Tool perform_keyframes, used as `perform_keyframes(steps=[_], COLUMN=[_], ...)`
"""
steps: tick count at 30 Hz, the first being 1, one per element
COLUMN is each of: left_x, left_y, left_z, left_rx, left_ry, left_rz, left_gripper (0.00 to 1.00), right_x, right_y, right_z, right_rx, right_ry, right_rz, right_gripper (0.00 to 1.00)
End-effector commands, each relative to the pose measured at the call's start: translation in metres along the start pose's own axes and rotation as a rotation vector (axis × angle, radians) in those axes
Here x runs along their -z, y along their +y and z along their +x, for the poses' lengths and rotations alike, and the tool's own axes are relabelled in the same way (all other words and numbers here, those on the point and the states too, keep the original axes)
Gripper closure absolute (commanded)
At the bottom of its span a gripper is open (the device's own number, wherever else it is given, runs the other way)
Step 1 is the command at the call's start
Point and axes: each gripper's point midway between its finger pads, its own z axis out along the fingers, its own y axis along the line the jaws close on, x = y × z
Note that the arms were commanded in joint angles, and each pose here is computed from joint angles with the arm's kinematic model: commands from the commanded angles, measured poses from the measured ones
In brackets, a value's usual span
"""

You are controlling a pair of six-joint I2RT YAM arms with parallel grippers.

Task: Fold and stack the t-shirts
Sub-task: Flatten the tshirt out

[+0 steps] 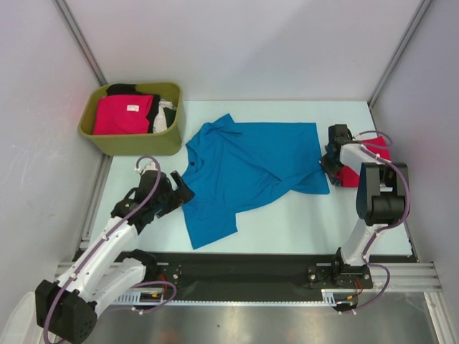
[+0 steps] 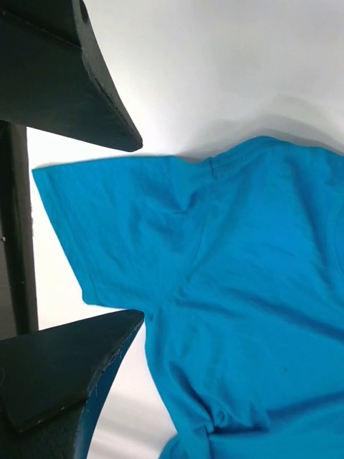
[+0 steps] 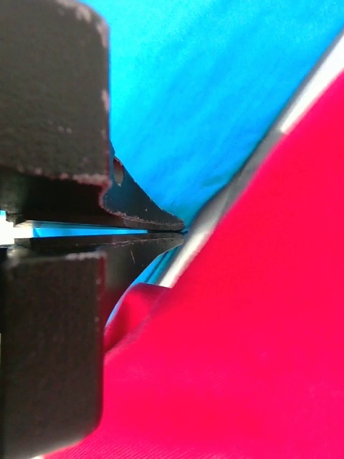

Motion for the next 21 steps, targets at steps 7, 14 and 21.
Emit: perform_keyframes(steps=[7, 14, 21], left_x=[-0.007, -0.009, -0.004], left_y=[0.011, 0.009, 0.020], left_z=[0.026, 0.059, 0.093], left_rx=[-0.032, -0.110, -0.141], left_ry=[0.122, 0.211, 0.290], left_rz=[-0.067, -0.056, -0.084], left_gripper=[0.00, 0.04, 0.17], right_x=[0.051, 0.058, 0.061], right_y=[0.006, -0.007, -0.016], right_z=[-0.018, -0.009, -0.001], right_rx=[0.079, 0.073, 0.061], right_ry=[-0.124, -0.125, -0.113], right_rz=[-0.029, -0.065, -0.117], right_gripper=[0.94, 0.95, 0.96])
